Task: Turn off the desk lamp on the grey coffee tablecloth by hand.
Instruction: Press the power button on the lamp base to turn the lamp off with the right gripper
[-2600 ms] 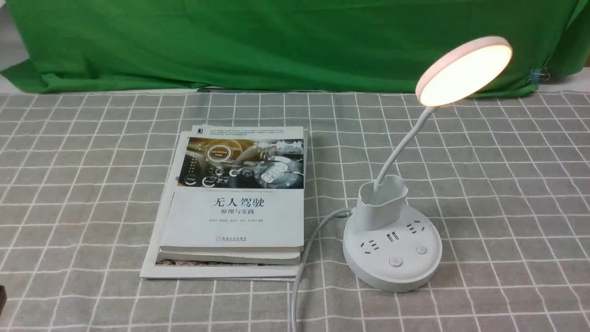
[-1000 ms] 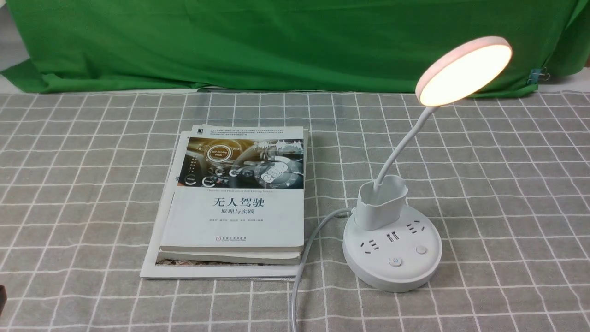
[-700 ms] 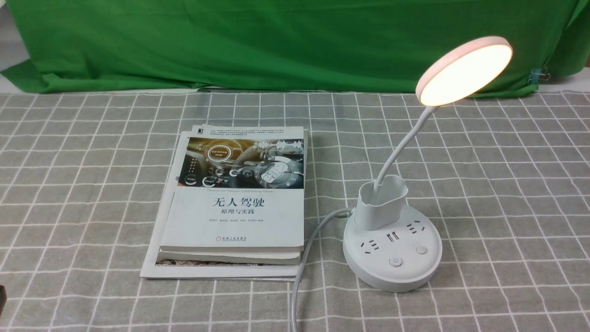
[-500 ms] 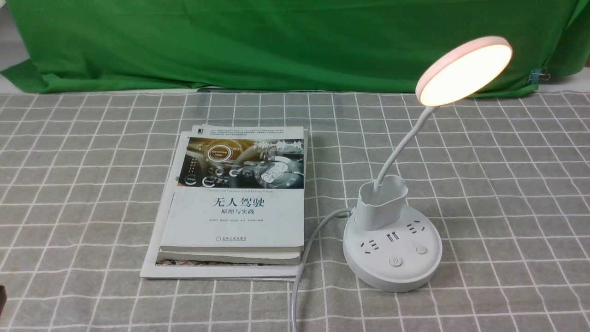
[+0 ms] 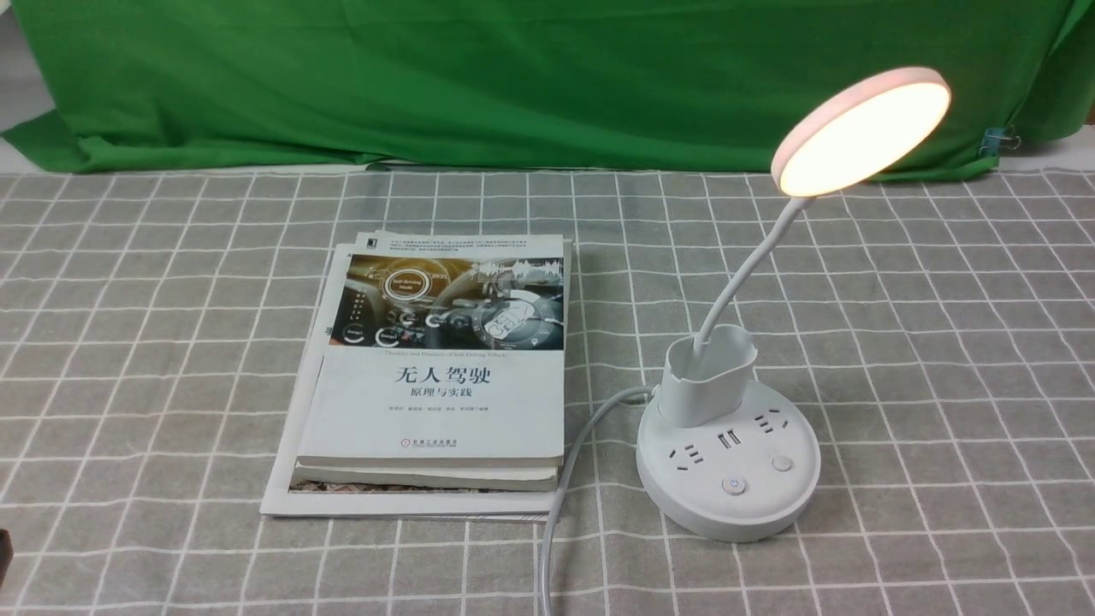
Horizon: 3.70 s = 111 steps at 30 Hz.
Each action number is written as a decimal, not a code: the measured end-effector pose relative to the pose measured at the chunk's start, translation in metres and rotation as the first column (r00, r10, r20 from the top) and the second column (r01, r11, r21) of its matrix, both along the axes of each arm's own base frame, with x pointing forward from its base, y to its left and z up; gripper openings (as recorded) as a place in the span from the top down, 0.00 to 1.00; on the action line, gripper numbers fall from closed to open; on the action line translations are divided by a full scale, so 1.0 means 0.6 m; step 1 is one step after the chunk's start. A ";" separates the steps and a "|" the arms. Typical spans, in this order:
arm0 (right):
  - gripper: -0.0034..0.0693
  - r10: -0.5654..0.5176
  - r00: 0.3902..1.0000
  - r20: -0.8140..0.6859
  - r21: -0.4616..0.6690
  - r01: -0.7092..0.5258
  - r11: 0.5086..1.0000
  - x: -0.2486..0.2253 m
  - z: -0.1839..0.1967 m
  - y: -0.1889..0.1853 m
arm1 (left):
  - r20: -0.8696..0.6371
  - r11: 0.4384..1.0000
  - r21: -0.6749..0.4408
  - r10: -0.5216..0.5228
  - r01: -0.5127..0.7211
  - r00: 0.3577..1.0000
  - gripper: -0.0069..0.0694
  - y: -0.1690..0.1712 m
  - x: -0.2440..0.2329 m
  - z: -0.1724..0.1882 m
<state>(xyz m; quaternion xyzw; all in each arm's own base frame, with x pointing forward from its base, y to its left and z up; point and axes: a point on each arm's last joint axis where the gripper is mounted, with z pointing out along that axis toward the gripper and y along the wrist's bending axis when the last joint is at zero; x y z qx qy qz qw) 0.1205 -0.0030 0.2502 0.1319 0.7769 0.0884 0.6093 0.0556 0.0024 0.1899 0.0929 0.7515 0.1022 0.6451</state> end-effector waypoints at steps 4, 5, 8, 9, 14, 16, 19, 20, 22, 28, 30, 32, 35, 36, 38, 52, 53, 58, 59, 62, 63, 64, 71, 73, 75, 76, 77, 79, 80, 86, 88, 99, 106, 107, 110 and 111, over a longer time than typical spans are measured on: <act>0.88 -0.008 0.998 -0.061 0.021 0.009 1.000 0.017 -0.013 -0.001 | 0.000 1.000 0.000 0.000 0.000 1.000 0.89 0.000 0.000 0.000; 0.88 -0.007 0.996 -0.086 0.024 0.009 1.000 0.020 -0.018 -0.001 | 0.000 1.000 0.000 0.000 0.000 1.000 0.89 0.000 0.000 0.000; 0.87 0.002 0.983 -0.181 0.023 0.002 1.000 0.030 -0.035 0.000 | -0.001 1.000 0.000 0.000 0.000 1.000 0.89 0.000 0.000 0.000; 0.87 0.009 0.973 -0.232 0.021 -0.005 1.000 0.034 -0.042 0.001 | 0.000 1.000 0.000 0.000 0.000 1.000 0.89 0.000 0.000 0.000; 0.87 0.109 0.927 -0.360 -0.007 -0.119 0.993 0.059 -0.053 0.023 | 0.000 1.000 0.000 0.000 0.000 1.000 0.89 0.000 0.000 0.000; 0.87 0.161 0.906 -0.392 -0.036 -0.190 0.981 0.075 -0.051 0.036 | 0.000 1.000 -0.001 0.000 0.000 1.000 0.89 0.000 0.000 0.000; 0.89 0.220 0.836 -0.503 -0.043 -0.279 0.959 0.102 -0.057 0.056 | 0.000 1.000 -0.001 0.000 0.000 1.000 0.89 0.000 0.000 0.000; 0.89 0.234 0.813 -0.534 -0.044 -0.303 0.952 0.111 -0.060 0.062 | 0.000 1.000 -0.001 0.000 0.000 1.000 0.89 0.000 0.000 0.000; 0.91 0.270 0.726 -0.632 -0.045 -0.383 0.923 0.131 -0.072 0.078 | 0.000 1.000 -0.001 0.000 0.000 1.000 0.89 0.000 0.000 0.000; 0.90 0.339 0.611 -0.716 -0.033 -0.513 0.857 0.188 -0.064 0.125 | 0.000 1.000 -0.001 0.000 0.000 1.000 0.89 0.000 0.000 0.000; 0.90 0.367 0.603 -0.708 -0.039 -0.552 0.833 0.205 -0.057 0.147 | 0.000 1.000 -0.001 0.000 0.000 1.000 0.89 0.000 0.000 0.000; 0.90 0.396 0.592 -0.702 -0.050 -0.596 0.801 0.218 -0.053 0.171 | 0.000 1.000 -0.001 0.000 0.000 1.000 0.89 0.000 0.000 0.000; 0.90 0.421 0.570 -0.706 -0.050 -0.632 0.773 0.231 -0.055 0.197 | 0.000 1.000 -0.001 0.000 0.000 1.000 0.89 0.000 0.000 0.000; 0.90 0.423 0.559 -0.713 -0.046 -0.640 0.767 0.235 -0.060 0.203 | 0.000 1.000 -0.001 0.000 0.000 1.000 0.89 0.000 0.000 0.000; 0.90 0.424 0.543 -0.725 -0.042 -0.648 0.760 0.242 -0.070 0.211 | 0.000 1.000 -0.001 0.000 0.000 1.000 0.89 0.000 0.000 0.000; 0.90 0.412 0.537 -0.736 -0.044 -0.645 0.763 0.263 -0.105 0.221 | 0.000 1.000 -0.001 0.000 0.000 1.000 0.89 0.000 0.000 0.000; 0.90 0.414 0.548 -0.727 -0.050 -0.643 0.764 0.265 -0.105 0.222 | 0.000 1.000 -0.001 0.000 0.000 1.000 0.89 0.000 0.000 0.000; 0.90 0.408 0.538 -0.738 -0.046 -0.643 0.764 0.268 -0.117 0.223 | 0.000 1.000 -0.001 0.000 0.000 1.000 0.89 0.000 0.000 0.000; 0.90 0.404 0.528 -0.747 -0.041 -0.643 0.765 0.269 -0.124 0.224 | 0.000 1.000 -0.001 0.000 0.000 1.000 0.89 0.000 0.000 0.000; 0.90 0.401 0.521 -0.754 -0.037 -0.643 0.765 0.271 -0.127 0.225 | 0.000 1.000 -0.001 0.000 0.000 1.000 0.89 0.000 0.000 0.000; 0.90 0.401 0.520 -0.754 -0.036 -0.643 0.765 0.272 -0.127 0.225 | 0.000 1.000 -0.001 0.000 0.000 1.000 0.89 0.000 0.000 0.000; 0.90 0.401 0.520 -0.754 -0.036 -0.643 0.765 0.272 -0.127 0.225 | 0.000 1.000 -0.001 0.000 0.000 1.000 0.89 0.000 0.000 0.000; 0.90 0.401 0.518 -0.756 -0.032 -0.641 0.767 0.274 -0.130 0.226 | 0.000 1.000 0.000 0.000 0.000 1.000 0.89 0.000 0.000 0.000; 0.89 0.400 0.517 -0.757 -0.032 -0.641 0.767 0.274 -0.130 0.226 | 0.000 1.000 0.000 0.000 0.000 1.000 0.89 0.000 0.000 0.000; 0.89 0.401 0.518 -0.756 -0.033 -0.641 0.767 0.274 -0.130 0.226 | 0.000 1.000 0.000 0.000 0.000 1.000 0.89 0.000 0.000 0.000; 0.89 0.401 0.518 -0.755 -0.033 -0.641 0.767 0.274 -0.130 0.226 | 0.000 1.000 0.000 0.000 0.000 1.000 0.89 0.000 0.000 0.000; 0.89 0.401 0.519 -0.755 -0.033 -0.641 0.767 0.274 -0.130 0.226 | 0.000 1.000 0.000 0.000 0.000 1.000 0.89 0.000 0.000 0.000; 0.89 0.401 0.521 -0.753 -0.033 -0.640 0.768 0.274 -0.130 0.226 | 0.000 1.000 0.000 0.000 0.000 1.000 0.89 0.000 0.000 0.000; 0.89 0.402 0.522 -0.753 -0.034 -0.640 0.768 0.274 -0.129 0.226 | 0.000 1.000 0.000 0.000 0.000 1.000 0.89 0.000 0.000 0.000; 0.88 0.404 0.527 -0.748 -0.036 -0.640 0.767 0.273 -0.125 0.226 | 0.000 1.000 0.000 0.000 0.000 1.000 0.89 0.000 0.000 0.000; 0.88 0.404 0.527 -0.747 -0.037 -0.640 0.767 0.273 -0.124 0.226 | 0.000 1.000 0.000 0.000 0.000 1.000 0.89 0.000 0.000 0.000; 0.88 0.412 0.546 -0.729 -0.044 -0.638 0.769 0.271 -0.110 0.225 | 0.000 1.000 0.001 0.000 0.000 1.000 0.89 0.000 0.000 0.000; 0.88 0.420 0.569 -0.707 -0.052 -0.635 0.771 0.269 -0.096 0.224 | 0.000 1.000 0.003 0.000 0.000 1.000 0.89 0.000 0.000 0.000; 0.88 0.419 0.566 -0.710 -0.050 -0.634 0.772 0.268 -0.097 0.224 | 0.000 1.000 0.003 0.000 0.000 1.000 0.89 0.000 0.000 0.000; 0.88 0.413 0.556 -0.721 -0.041 -0.630 0.776 0.270 -0.105 0.224 | 0.000 1.000 0.003 0.000 0.000 1.000 0.89 0.000 0.000 0.000; 0.88 0.410 0.551 -0.726 -0.039 -0.629 0.776 0.270 -0.109 0.224 | 0.000 1.000 0.003 0.000 0.000 1.000 0.89 0.000 0.000 0.000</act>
